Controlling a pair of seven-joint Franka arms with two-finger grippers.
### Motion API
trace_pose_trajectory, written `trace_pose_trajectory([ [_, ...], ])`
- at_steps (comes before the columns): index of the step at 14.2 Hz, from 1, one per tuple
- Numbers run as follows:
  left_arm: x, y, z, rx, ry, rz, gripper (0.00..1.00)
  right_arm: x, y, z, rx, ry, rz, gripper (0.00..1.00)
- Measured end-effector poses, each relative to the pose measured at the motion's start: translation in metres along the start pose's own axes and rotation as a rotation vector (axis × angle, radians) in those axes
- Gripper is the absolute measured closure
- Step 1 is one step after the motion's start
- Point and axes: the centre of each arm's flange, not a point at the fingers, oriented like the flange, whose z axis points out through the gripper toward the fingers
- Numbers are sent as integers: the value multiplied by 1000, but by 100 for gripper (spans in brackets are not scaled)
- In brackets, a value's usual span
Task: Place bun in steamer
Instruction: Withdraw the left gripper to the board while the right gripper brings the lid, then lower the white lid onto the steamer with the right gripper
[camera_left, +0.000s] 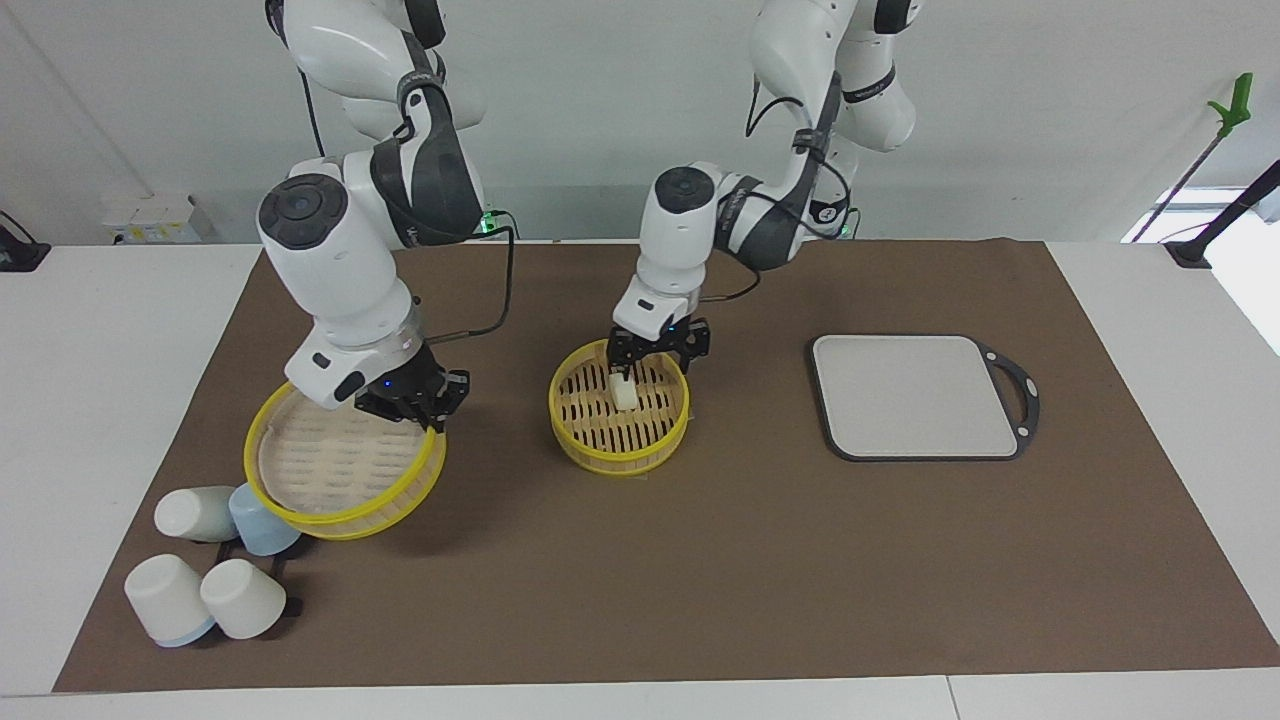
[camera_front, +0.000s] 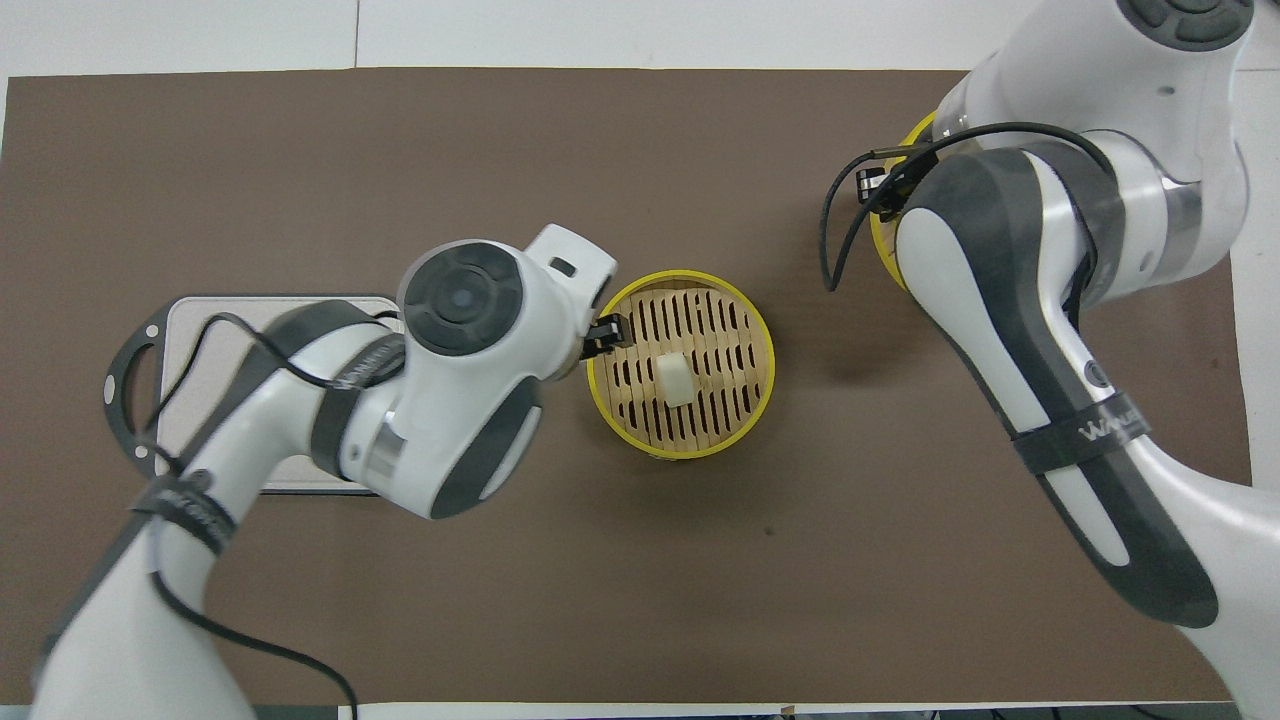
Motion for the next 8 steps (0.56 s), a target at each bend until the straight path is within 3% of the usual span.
trace_pose_trajectory([
  [3, 31, -91, -58, -1, -32, -9, 0, -23, -85, 4, 8, 1, 55, 91],
  [8, 55, -216, -106, 39, -61, 84, 0, -80, -236, 34, -14, 36, 132, 91],
])
